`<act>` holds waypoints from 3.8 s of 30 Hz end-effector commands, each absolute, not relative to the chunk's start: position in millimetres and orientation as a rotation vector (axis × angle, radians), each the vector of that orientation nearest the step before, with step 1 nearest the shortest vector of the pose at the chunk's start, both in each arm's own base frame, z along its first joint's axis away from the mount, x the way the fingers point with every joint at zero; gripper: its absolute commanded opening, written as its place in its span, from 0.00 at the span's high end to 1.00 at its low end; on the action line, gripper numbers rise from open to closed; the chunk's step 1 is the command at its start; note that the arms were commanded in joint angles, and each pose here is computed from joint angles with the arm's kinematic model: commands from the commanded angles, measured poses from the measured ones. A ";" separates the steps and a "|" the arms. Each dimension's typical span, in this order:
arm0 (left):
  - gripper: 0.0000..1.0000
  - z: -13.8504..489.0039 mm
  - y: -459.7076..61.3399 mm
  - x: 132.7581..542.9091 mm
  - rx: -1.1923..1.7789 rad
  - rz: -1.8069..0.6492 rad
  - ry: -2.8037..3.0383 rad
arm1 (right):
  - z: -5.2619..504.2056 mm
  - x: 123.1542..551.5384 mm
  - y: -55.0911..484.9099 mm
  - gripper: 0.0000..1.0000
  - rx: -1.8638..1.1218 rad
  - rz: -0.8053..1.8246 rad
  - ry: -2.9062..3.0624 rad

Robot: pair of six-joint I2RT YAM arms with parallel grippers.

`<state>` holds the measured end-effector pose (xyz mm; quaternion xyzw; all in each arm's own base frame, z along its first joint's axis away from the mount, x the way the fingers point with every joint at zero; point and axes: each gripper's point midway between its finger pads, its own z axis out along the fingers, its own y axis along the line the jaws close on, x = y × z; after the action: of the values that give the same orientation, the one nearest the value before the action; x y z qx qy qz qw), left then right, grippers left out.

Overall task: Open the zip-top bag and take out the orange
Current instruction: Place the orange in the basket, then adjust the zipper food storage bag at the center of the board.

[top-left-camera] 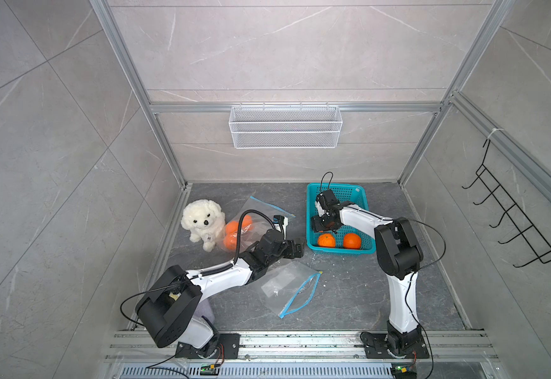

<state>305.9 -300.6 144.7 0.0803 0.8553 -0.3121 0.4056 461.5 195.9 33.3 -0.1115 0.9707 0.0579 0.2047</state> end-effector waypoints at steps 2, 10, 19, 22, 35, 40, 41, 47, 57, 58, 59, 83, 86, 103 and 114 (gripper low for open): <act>0.00 162.2 -283.4 294.2 0.205 -0.763 2.131 | 49.2 457.8 202.6 0.21 -0.337 0.219 2.690; 0.04 143.9 -250.1 250.1 0.279 -0.571 2.172 | 146.8 423.5 193.3 0.23 -0.317 0.273 2.440; 0.14 144.5 -250.3 198.2 0.370 -0.801 2.114 | 156.7 253.8 237.0 0.51 -0.586 0.471 2.373; 0.11 150.8 -260.6 184.8 0.465 -0.803 2.100 | 142.1 217.2 247.0 0.60 -0.635 0.592 2.389; 0.70 117.6 -270.0 195.7 0.436 -0.647 2.237 | 93.6 143.7 294.0 0.69 -0.820 0.743 2.350; 1.00 130.3 -283.0 195.5 0.430 -0.724 2.220 | 96.7 162.0 337.2 0.65 -0.855 0.796 2.180; 1.00 137.3 -285.4 195.2 0.423 -0.752 2.207 | 97.7 167.4 341.9 0.65 -0.847 0.791 2.149; 1.00 181.7 -296.1 192.7 0.390 -0.910 2.094 | 99.8 181.1 350.1 0.58 -0.820 0.777 2.019; 0.77 182.1 -252.8 212.9 0.251 -0.674 2.089 | 71.7 197.8 330.9 0.25 -0.750 0.633 1.975; 0.70 179.6 -235.4 217.9 0.205 -0.585 2.092 | 68.3 197.6 328.9 0.24 -0.772 0.608 1.985; 0.60 177.5 -219.1 221.8 0.165 -0.500 2.085 | 65.2 194.8 329.6 0.24 -0.804 0.603 1.993; 0.66 92.8 -265.3 176.9 0.288 -0.834 2.277 | 66.9 197.0 299.4 0.11 -0.820 0.592 1.978; 0.66 103.2 -276.9 167.9 0.333 -0.864 2.254 | 64.5 195.8 291.3 0.15 -0.839 0.555 2.000; 0.35 174.5 -181.9 239.3 0.115 -0.574 2.081 | 70.8 197.5 283.6 0.33 -0.885 0.487 1.966; 0.41 114.4 -177.8 290.1 0.051 -0.471 2.223 | 63.2 191.8 289.9 0.31 -0.922 0.523 2.006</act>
<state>274.8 -167.2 99.0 0.0114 0.9058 -0.1651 0.3900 191.1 284.2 61.4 -0.3627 0.8006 0.2050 0.4306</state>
